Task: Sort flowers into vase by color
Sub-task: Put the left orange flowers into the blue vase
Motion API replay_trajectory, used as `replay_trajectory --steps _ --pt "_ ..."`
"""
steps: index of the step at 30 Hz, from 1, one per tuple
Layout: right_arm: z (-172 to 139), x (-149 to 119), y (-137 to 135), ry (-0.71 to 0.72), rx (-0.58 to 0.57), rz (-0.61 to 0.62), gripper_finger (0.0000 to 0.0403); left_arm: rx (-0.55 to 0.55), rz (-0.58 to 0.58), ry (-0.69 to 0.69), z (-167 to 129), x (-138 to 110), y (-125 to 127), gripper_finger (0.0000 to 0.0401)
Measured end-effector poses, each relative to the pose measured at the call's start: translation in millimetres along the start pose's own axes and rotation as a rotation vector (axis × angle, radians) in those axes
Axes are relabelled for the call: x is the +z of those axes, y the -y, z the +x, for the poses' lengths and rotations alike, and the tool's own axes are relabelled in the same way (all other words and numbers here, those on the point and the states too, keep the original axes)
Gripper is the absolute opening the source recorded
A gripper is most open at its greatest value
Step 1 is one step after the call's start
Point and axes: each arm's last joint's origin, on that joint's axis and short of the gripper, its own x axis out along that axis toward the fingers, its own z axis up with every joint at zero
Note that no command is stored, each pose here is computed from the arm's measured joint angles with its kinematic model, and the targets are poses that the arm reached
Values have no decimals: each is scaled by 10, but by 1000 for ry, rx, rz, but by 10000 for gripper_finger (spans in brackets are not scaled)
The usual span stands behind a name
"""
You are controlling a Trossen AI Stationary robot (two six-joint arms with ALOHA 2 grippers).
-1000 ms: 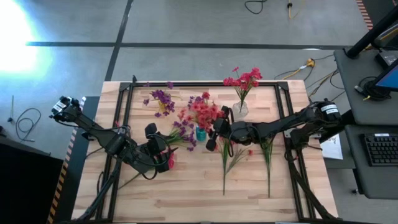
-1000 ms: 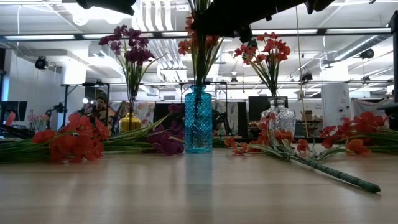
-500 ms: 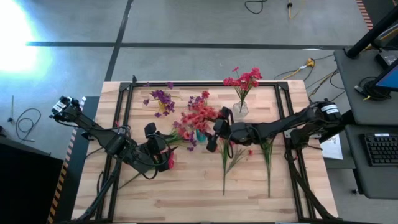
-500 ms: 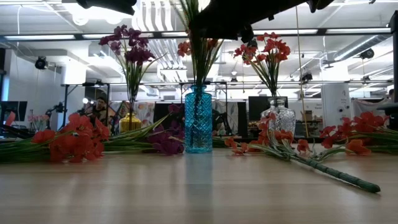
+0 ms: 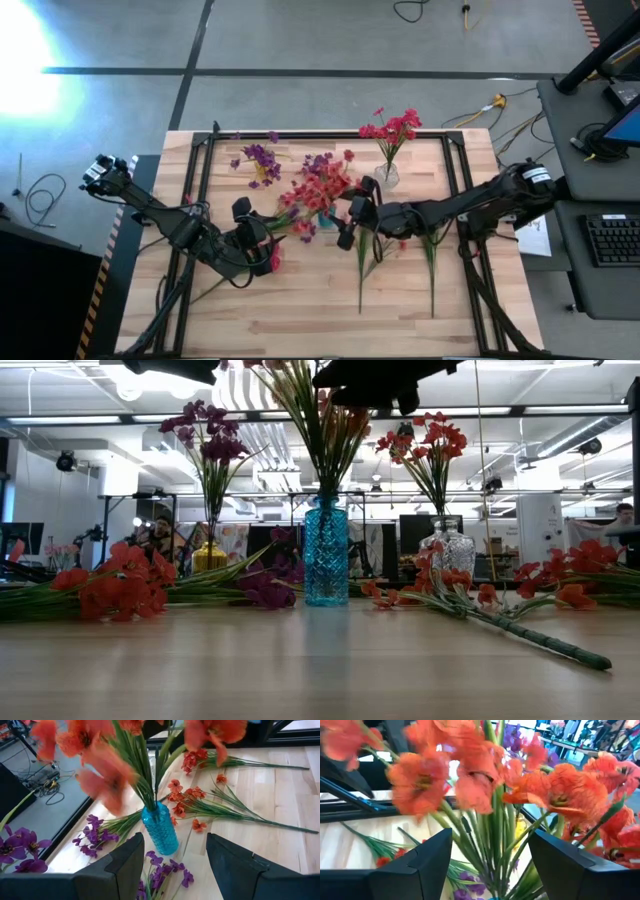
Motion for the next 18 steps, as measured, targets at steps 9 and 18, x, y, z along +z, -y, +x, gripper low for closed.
replay_trajectory --steps 9,18 --pt "-31 1 -49 1 18 -6 235 1 -13 -3 5 -14 0 199" --pt "-68 -61 -110 -49 39 -37 228 1 -16 -3 6 -17 1 199"
